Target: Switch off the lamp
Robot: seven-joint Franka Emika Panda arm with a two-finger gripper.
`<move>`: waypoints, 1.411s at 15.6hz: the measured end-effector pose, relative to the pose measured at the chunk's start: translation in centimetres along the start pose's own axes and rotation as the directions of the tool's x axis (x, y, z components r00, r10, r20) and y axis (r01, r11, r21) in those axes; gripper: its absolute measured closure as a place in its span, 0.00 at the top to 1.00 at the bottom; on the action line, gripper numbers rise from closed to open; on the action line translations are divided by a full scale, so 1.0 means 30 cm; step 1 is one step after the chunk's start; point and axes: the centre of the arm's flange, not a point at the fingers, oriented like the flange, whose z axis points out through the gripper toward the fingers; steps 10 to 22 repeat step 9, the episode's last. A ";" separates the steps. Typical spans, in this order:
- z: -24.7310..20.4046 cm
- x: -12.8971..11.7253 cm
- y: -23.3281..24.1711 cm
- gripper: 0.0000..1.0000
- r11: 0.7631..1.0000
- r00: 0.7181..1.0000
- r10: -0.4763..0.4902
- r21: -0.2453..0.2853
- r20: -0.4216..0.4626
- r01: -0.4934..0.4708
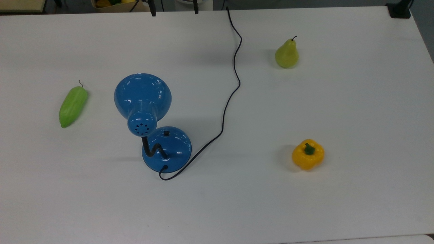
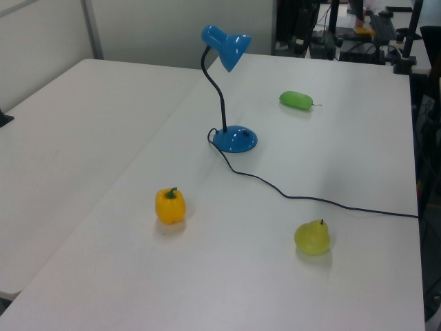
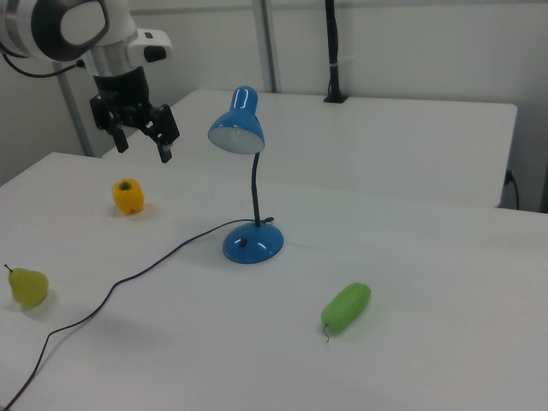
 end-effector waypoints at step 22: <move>-0.008 -0.005 -0.058 1.00 0.999 0.999 -0.039 0.003 -0.004 0.039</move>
